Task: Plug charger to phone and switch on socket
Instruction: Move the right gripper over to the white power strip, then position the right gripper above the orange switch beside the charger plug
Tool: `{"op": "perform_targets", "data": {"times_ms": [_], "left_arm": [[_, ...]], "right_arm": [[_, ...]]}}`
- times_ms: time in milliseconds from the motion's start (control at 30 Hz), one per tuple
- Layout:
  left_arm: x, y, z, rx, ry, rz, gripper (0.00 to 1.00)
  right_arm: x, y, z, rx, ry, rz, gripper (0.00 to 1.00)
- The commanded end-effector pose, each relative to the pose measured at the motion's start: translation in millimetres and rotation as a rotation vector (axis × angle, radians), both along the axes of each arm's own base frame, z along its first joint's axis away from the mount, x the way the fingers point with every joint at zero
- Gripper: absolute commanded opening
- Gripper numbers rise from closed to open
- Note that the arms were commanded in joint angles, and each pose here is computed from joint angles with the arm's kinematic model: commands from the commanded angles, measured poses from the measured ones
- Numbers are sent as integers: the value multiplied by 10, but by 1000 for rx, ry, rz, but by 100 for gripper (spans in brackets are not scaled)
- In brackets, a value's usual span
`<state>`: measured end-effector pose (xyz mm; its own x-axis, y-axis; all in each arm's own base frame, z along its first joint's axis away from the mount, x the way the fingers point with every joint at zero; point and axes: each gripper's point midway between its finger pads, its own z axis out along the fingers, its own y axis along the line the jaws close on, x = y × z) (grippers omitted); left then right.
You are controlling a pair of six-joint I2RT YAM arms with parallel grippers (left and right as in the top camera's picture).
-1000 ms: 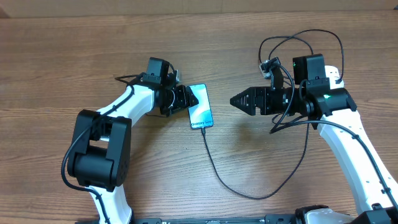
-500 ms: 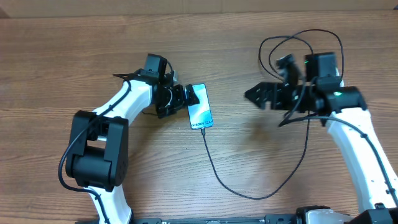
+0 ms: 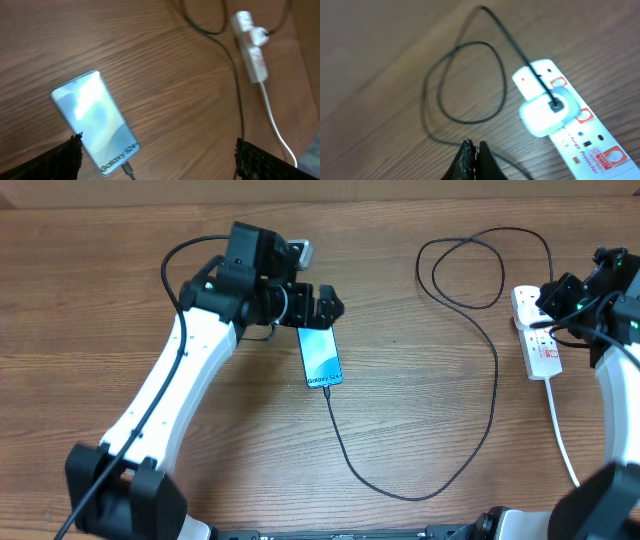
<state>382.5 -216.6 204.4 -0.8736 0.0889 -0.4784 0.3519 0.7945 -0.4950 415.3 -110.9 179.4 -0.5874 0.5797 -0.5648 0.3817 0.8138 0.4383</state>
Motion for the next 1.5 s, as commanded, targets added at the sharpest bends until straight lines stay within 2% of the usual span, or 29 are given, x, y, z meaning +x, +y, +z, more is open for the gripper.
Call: {"op": "perform_targets", "data": {"times_ms": [0, 267, 600, 800, 967, 1033, 1067, 1100, 1200, 1467], "left_arm": [[-120, -113, 222, 4, -76, -71, 100], [-342, -227, 177, 29, -44, -136, 100], [-333, -233, 177, 34, -50, -136, 100], [-322, -232, 179, 35, -56, -136, 100], [-316, -234, 184, 34, -60, -135, 100], [-308, -238, 191, 33, -64, -135, 100], [-304, -240, 193, 32, -66, -135, 100], [-304, -240, 193, 32, -67, -135, 100], [-303, -240, 192, 32, -67, -135, 100], [-246, -266, 230, 21, -96, -134, 100]], "right_arm": [[164, -198, -222, 18, 58, -72, 4], [483, -634, -687, 53, 154, -130, 4], [429, -887, -1128, 95, 227, -177, 4], [447, -704, -907, 135, 198, -52, 4], [428, -584, -461, 110, 121, 42, 4], [386, -651, -284, 98, 99, -5, 4], [304, -824, -141, 81, 97, -125, 4], [267, -901, -68, 64, 88, -160, 4], [195, -1031, 71, 37, 63, -199, 4], [72, -1220, -42, 24, 107, -276, 4]]}}
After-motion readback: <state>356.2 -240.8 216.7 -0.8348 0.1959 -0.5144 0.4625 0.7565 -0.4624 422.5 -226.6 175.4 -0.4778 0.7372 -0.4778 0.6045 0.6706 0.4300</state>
